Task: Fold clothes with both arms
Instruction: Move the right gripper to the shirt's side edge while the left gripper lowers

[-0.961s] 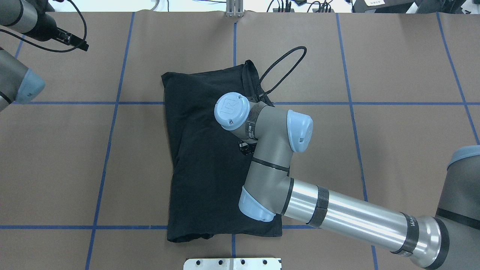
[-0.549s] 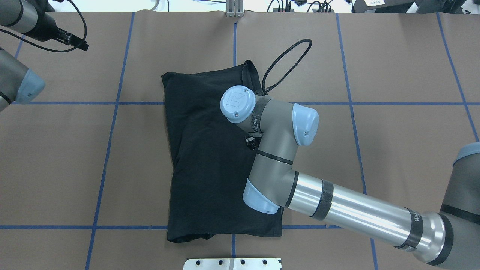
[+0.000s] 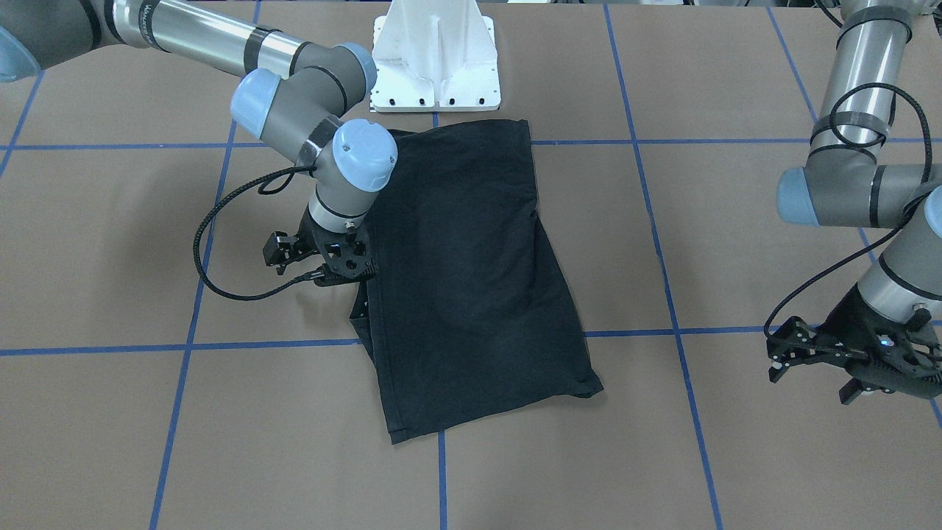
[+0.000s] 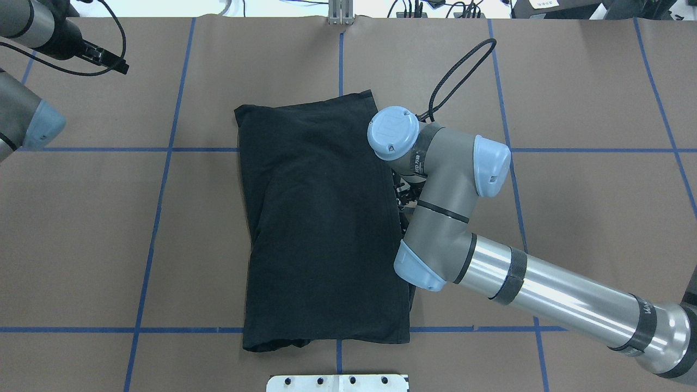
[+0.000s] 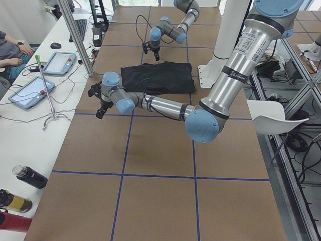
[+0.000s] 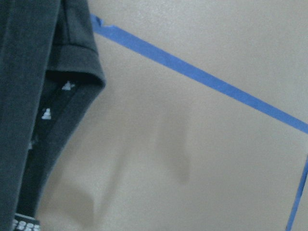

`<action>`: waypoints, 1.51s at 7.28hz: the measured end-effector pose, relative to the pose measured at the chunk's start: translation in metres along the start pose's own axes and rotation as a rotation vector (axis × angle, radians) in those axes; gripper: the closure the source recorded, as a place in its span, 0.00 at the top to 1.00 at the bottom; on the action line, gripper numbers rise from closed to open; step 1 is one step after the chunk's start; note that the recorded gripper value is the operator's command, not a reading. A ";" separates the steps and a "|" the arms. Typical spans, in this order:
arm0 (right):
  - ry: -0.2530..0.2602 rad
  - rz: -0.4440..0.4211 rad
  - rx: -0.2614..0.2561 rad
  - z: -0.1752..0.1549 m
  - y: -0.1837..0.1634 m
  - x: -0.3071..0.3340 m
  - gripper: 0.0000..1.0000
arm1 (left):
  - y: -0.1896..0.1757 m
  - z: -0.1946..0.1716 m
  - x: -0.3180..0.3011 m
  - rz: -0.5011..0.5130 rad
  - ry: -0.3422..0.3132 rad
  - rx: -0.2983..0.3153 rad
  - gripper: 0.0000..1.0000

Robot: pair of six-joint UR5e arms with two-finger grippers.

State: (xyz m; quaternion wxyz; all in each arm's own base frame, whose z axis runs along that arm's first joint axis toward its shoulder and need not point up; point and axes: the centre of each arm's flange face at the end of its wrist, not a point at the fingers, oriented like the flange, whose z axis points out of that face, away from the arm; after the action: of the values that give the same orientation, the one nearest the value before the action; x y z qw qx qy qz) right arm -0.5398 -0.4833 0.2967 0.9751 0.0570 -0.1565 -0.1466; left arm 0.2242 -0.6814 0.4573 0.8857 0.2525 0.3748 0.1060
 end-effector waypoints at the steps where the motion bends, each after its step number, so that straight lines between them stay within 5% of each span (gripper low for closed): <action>1: -0.016 0.004 0.013 -0.009 -0.005 0.004 1.00 | 0.000 0.000 0.000 0.000 0.000 0.000 1.00; 4: -0.125 0.079 0.058 -0.039 -0.003 0.012 1.00 | 0.012 -0.018 0.010 -0.077 0.017 0.026 1.00; 6: -0.214 0.143 0.092 -0.065 0.037 0.028 1.00 | 0.064 -0.046 0.053 -0.207 0.082 0.036 1.00; 11: -0.404 0.271 0.134 -0.074 0.127 0.020 1.00 | 0.206 -0.096 0.277 -0.561 0.312 -0.100 1.00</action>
State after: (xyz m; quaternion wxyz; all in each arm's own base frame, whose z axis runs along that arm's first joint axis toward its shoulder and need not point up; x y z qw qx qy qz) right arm -0.4638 -0.3641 0.2527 0.9288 0.0696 -0.3638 -0.0125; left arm 0.3490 -0.3670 0.3399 0.8236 0.0764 0.5552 -0.0867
